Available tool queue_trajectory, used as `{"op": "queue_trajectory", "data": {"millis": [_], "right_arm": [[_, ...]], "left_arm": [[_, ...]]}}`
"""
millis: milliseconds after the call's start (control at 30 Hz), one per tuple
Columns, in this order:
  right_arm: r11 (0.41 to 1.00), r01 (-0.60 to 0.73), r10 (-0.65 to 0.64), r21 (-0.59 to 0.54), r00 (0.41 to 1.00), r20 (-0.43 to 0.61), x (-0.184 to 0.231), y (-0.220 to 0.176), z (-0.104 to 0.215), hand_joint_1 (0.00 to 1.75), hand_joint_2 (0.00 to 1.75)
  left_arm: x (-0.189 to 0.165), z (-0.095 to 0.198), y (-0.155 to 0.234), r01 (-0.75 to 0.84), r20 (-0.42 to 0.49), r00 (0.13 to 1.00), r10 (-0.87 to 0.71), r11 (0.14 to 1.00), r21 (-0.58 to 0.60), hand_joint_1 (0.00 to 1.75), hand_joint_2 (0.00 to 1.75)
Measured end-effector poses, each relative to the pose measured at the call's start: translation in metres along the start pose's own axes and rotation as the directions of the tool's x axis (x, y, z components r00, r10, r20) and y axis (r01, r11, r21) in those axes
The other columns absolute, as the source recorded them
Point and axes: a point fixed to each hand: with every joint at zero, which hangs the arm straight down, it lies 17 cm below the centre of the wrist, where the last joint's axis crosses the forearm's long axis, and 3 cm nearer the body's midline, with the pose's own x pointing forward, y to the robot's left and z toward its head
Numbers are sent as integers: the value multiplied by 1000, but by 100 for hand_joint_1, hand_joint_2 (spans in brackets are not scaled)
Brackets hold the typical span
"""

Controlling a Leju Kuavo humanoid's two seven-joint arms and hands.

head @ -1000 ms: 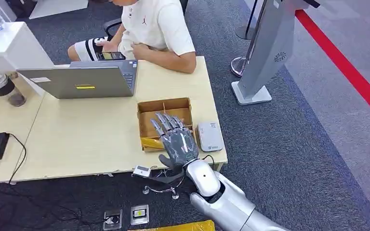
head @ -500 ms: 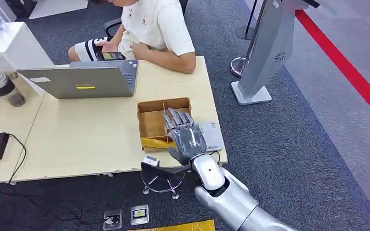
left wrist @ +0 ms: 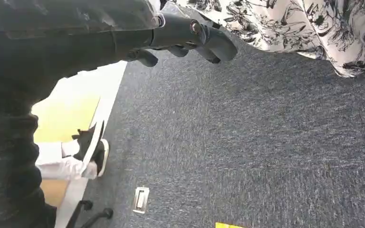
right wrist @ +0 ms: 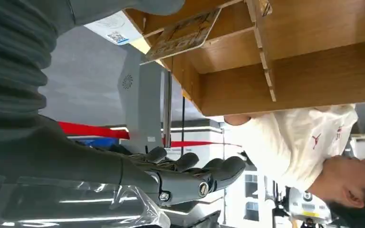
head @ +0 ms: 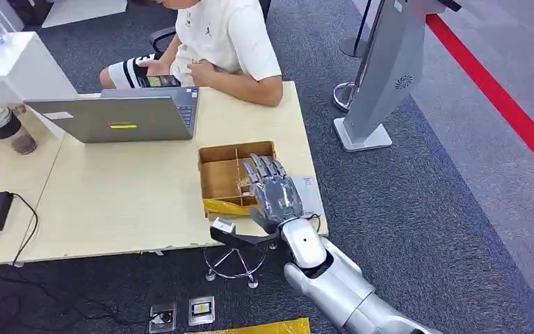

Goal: Pass the card to the sensor for recognition and then transmit it.

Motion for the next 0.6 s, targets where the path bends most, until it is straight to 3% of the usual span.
{"op": "queue_trajectory", "data": {"millis": [500,567,600], "right_arm": [[997,-64,64,39,998,-18,-3,10,-8,31,175],[997,-66,67,45,998,-19,-3,12,-8,54,175],[997,-67,68,47,997,-19,-3,13,-9,49,175]], "left_arm": [[1,0,0,2,6,1000,-2,1000,-1,0,175],[1,0,0,2,6,1000,-2,1000,-1,0,175],[1,0,0,2,6,1000,-2,1000,-1,0,175]]}}
